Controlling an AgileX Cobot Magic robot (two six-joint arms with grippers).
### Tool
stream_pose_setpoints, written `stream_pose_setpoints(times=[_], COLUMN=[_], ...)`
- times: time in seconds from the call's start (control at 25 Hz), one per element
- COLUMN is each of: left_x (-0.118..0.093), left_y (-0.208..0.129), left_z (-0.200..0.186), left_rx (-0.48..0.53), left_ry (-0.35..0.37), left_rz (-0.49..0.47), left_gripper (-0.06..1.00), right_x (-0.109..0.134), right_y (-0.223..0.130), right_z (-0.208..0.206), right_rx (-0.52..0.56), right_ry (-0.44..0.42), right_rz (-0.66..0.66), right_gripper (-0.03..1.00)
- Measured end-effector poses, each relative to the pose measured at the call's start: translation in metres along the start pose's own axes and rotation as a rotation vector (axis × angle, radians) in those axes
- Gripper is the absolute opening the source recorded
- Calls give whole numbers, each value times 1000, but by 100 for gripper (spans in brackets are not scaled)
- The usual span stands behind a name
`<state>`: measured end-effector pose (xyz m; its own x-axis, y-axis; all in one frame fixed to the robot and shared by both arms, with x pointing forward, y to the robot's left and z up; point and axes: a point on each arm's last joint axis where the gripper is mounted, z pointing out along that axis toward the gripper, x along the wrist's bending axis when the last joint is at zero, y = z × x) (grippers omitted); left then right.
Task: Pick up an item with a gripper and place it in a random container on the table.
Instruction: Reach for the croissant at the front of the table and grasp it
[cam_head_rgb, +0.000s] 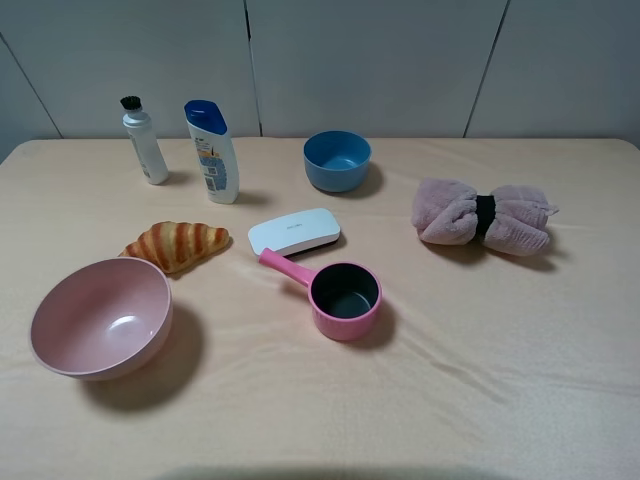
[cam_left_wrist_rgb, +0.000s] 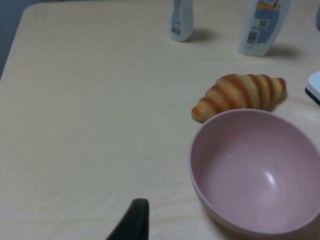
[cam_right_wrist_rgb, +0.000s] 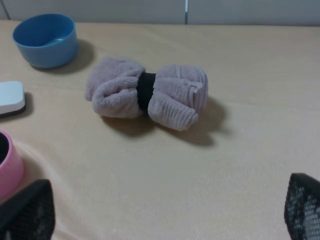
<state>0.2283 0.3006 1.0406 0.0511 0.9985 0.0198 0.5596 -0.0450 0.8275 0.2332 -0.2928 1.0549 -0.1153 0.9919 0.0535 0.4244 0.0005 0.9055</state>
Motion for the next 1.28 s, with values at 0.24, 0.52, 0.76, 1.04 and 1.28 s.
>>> stream_pose_setpoints(times=[0.24,0.52,0.76,1.04,1.28], left_x=[0,0,0,0,0], left_y=[0,0,0,0,12], left_z=[0,0,0,0,-6], left_rx=[0,0,0,0,2], left_ry=[0,0,0,-1,-4], left_rz=[0,0,0,-1,-4], left_gripper=[100,100,100,100,100], right_x=[0,0,0,0,0], right_y=[0,0,0,0,0], right_z=[0,0,0,0,0], right_rx=[0,0,0,0,0], right_ry=[0,0,0,0,0], right_rz=[0,0,0,0,0], right_gripper=[69,69,69,69,69])
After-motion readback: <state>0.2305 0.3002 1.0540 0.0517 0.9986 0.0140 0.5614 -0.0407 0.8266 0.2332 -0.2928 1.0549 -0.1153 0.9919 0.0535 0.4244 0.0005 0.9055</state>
